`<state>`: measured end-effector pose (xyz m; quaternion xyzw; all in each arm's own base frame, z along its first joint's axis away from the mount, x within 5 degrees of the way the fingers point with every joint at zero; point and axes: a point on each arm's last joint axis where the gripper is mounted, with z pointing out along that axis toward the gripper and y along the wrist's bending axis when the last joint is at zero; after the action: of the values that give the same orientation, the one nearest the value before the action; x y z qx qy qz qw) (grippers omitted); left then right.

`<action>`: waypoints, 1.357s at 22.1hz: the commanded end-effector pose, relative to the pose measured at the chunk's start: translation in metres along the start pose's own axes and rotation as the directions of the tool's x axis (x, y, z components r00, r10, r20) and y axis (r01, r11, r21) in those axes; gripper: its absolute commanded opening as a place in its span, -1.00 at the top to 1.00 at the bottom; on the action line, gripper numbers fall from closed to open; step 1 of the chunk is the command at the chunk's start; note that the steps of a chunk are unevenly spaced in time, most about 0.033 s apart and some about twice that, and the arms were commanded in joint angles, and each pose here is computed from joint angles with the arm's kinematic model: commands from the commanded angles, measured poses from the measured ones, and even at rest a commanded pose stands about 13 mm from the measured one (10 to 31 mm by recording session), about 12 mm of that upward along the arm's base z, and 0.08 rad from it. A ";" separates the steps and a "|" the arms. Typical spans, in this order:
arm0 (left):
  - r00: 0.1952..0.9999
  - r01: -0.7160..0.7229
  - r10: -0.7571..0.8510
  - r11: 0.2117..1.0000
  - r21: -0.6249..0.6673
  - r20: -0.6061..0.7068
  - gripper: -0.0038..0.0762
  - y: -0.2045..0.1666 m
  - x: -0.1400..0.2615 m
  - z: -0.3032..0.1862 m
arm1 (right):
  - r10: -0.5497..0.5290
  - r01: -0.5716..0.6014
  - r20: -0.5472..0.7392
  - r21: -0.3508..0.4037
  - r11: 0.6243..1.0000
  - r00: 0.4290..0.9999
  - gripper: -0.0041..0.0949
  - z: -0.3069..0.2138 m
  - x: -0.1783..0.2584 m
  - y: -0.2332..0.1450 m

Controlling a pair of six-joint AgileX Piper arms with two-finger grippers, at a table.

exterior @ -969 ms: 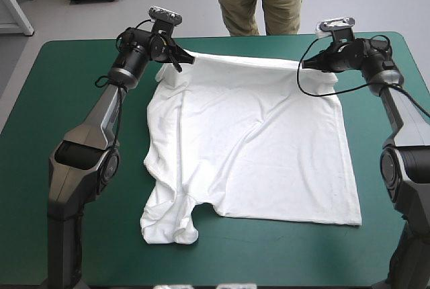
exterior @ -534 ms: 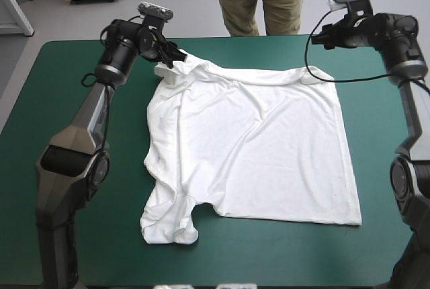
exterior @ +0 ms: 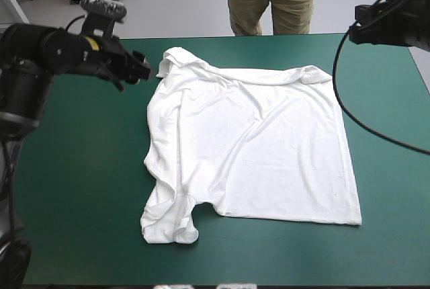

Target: Fold the cloth

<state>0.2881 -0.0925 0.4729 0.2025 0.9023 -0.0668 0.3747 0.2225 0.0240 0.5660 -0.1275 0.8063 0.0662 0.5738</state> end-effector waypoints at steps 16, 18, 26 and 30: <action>0.942 0.147 -0.094 0.978 0.146 -0.322 -0.24 -0.035 0.228 0.077 | 0.045 -0.047 -0.052 -0.040 0.998 0.998 -0.06 -0.052 0.035 0.021; 0.940 0.136 -0.071 0.975 0.178 -0.334 -0.24 -0.039 0.231 0.084 | 0.051 -0.053 -0.067 -0.035 0.998 0.996 -0.06 -0.046 0.039 0.019; 0.904 0.068 0.035 0.972 0.225 -0.425 -0.24 -0.064 0.239 0.135 | 0.042 -0.042 -0.093 0.001 0.999 0.995 -0.06 -0.039 0.045 0.014; 0.856 0.102 0.023 0.972 0.212 -0.516 -0.03 -0.065 0.251 0.160 | 0.037 -0.037 -0.078 0.002 0.999 0.996 -0.06 -0.039 0.043 0.014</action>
<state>0.1981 -0.1104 0.2000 0.2520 0.9558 -0.1191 0.0934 0.1721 0.0233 0.5251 -0.1205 0.8573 0.0752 0.4948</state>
